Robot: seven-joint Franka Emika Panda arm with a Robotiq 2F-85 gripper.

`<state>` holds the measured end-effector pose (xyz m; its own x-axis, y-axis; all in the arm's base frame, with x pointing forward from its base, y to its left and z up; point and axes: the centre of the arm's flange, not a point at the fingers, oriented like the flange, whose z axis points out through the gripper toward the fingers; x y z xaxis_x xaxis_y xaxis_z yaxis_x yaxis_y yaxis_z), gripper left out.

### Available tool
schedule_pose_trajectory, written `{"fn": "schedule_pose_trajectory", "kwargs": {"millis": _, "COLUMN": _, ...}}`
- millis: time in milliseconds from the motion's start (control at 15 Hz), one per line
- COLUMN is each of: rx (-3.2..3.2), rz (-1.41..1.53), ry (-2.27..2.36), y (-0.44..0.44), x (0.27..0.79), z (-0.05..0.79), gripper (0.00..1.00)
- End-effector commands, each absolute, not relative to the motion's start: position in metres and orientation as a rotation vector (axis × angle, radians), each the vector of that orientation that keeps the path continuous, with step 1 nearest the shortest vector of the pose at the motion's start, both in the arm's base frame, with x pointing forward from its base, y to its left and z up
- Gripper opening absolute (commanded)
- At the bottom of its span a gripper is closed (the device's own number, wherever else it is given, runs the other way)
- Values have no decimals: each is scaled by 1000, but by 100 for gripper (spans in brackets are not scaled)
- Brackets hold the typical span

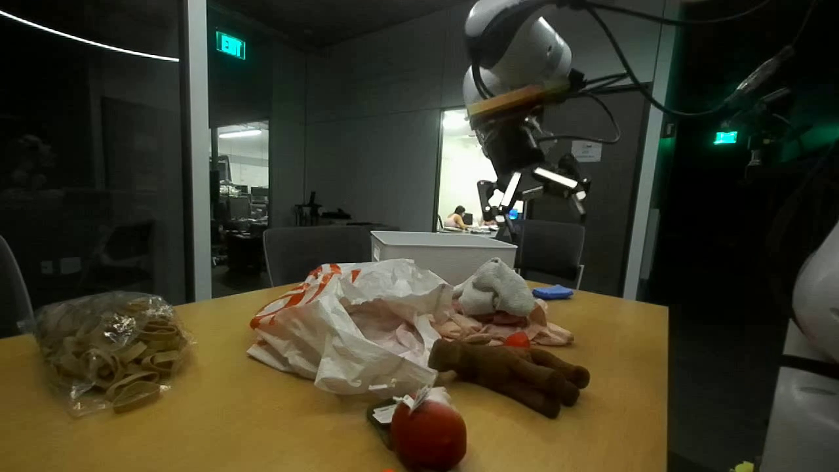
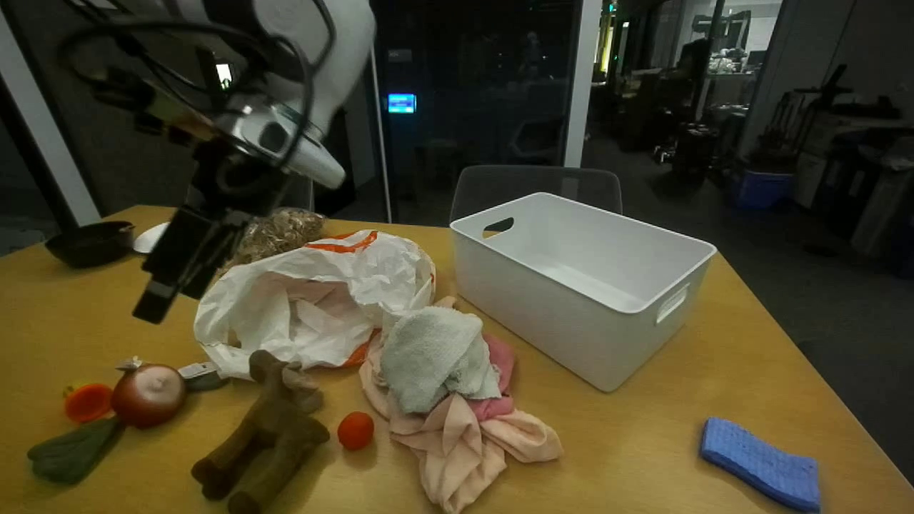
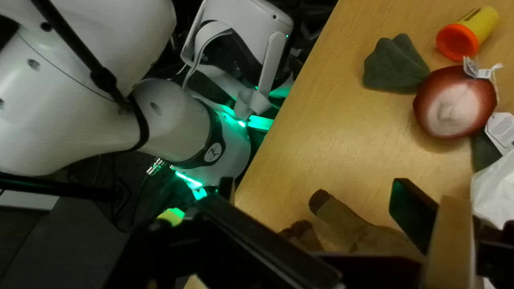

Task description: Remove the white towel and moose toy out of the plastic bag

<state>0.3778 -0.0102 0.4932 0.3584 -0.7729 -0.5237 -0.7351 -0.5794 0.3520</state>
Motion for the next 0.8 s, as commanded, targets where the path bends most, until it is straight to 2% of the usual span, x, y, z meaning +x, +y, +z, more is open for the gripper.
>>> {"fn": "schedule_pose_trajectory", "kwargs": {"millis": 0, "rx": 2568, "rz": -777, "ry": -1297, "y": 31, "x": 351, "z": 578, "gripper": 100}}
{"fn": "schedule_pose_trajectory", "kwargs": {"millis": 267, "rx": 2609, "rz": -479, "ry": -1120, "y": 39, "x": 364, "z": 606, "gripper": 100}}
{"fn": "schedule_pose_trajectory", "kwargs": {"millis": 600, "rx": 2715, "rz": -58, "ry": -993, "y": 21, "x": 428, "z": 579, "gripper": 100}}
{"fn": "schedule_pose_trajectory", "kwargs": {"millis": 667, "rx": 2665, "rz": -169, "ry": -1024, "y": 31, "x": 403, "z": 591, "gripper": 100}}
{"fn": "schedule_pose_trajectory", "kwargs": {"millis": 733, "rx": 2686, "rz": -123, "ry": -1018, "y": 28, "x": 416, "z": 584, "gripper": 100}}
